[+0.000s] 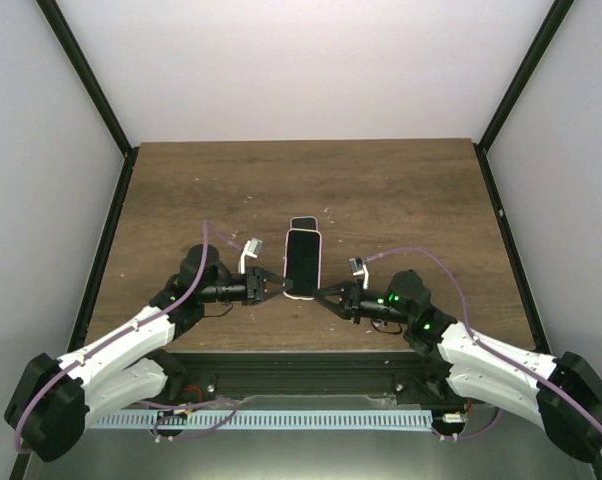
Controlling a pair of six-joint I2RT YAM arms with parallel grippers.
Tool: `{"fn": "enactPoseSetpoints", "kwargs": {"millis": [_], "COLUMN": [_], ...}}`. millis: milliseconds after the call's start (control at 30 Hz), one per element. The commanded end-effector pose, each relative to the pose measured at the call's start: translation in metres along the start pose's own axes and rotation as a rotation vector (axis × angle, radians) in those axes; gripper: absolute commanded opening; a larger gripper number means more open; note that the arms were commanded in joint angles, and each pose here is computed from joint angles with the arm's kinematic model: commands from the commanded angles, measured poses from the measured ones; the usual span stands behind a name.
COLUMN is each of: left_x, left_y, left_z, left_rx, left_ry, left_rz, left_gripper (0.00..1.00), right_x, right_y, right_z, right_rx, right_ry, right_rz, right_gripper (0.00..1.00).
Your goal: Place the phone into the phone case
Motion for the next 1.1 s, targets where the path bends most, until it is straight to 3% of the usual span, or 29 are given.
{"fn": "enactPoseSetpoints", "kwargs": {"millis": [0,300,500,667,833,967,1067], "left_x": [0.015,0.001,-0.018,-0.030,-0.033,-0.033,-0.032], "left_y": [-0.001,-0.001,-0.005,-0.011,-0.012,-0.012,-0.014], "left_z": [0.006,0.004,-0.004,-0.014,-0.018,-0.017,-0.013], "left_rx": [0.015,0.000,-0.022,-0.088,-0.099,-0.089,-0.067], "left_ry": [0.018,-0.104,-0.104,-0.108,-0.075,0.000,0.035], "left_rz": [-0.055,0.052,0.106,0.148,0.136,0.114,0.087], "left_gripper": [0.00,0.00,0.00,0.00,0.00,0.00,0.14], "right_x": [0.043,0.066,0.082,0.086,0.092,0.096,0.098], "right_y": [-0.006,-0.002,0.001,0.003,0.010,0.011,0.009], "right_z": [-0.003,0.012,0.011,0.006,-0.003,-0.004,0.001], "right_rx": [-0.050,0.035,0.024,-0.007,-0.036,-0.039,-0.021], "right_ry": [-0.120,-0.474,-0.580,-0.558,-0.511,-0.496,-0.533], "right_rz": [-0.153,-0.216,-0.191,-0.194,-0.187,-0.198,-0.194], "right_gripper": [0.01,0.01,0.32,0.36,0.25,0.05,0.01]}}
Point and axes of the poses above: each gripper's point midway between its finger pads, its own y axis out along the fingers, its own x axis along the line the jaws close on, z = x × y, the point moved 3 cm from there along -y, back along the fingers, and after that the axes turned 12 degrees about y, right-handed, at the moved point
